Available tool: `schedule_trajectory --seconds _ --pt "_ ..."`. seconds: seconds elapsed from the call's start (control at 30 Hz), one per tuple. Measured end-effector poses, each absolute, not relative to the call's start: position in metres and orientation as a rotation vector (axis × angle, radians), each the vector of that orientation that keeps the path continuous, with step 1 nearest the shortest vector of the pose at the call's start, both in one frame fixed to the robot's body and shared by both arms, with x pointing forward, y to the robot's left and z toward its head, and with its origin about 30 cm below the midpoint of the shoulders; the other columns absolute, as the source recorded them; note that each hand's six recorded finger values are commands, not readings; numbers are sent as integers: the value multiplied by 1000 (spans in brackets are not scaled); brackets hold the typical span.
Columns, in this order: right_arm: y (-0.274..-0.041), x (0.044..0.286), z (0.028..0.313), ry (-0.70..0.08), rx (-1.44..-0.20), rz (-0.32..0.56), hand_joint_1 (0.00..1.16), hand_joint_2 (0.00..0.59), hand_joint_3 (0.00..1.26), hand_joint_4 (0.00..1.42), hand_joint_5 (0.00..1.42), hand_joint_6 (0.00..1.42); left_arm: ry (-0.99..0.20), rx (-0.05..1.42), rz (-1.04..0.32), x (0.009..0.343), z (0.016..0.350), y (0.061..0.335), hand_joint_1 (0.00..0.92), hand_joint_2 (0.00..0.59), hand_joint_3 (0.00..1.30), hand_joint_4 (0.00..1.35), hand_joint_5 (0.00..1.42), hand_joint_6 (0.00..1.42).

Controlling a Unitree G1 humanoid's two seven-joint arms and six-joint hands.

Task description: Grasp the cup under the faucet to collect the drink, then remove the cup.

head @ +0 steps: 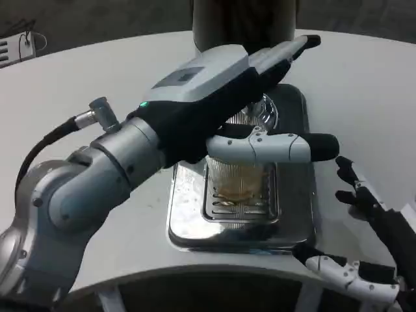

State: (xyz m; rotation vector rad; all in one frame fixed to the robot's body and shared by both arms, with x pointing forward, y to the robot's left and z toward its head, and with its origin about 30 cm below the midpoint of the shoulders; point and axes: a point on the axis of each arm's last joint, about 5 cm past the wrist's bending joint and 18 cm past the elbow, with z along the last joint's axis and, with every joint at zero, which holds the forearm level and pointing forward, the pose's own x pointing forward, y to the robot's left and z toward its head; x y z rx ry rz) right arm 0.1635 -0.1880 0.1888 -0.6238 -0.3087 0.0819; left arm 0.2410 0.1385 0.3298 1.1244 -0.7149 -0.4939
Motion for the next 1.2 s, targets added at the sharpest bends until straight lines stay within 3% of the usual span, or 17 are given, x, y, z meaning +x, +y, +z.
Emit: schedule_trajectory --seconds 0.57,1.2 --pt "-156 196 186 -338 -544 43 755 229 0 22 98 92 -708 1164 -497 240 338 144 0 0 0 0 0 106" --pt "-135 217 194 -360 -514 65 757 229 0 22 97 79 -700 1207 -510 238 346 145 0 0 9 0 0 105"
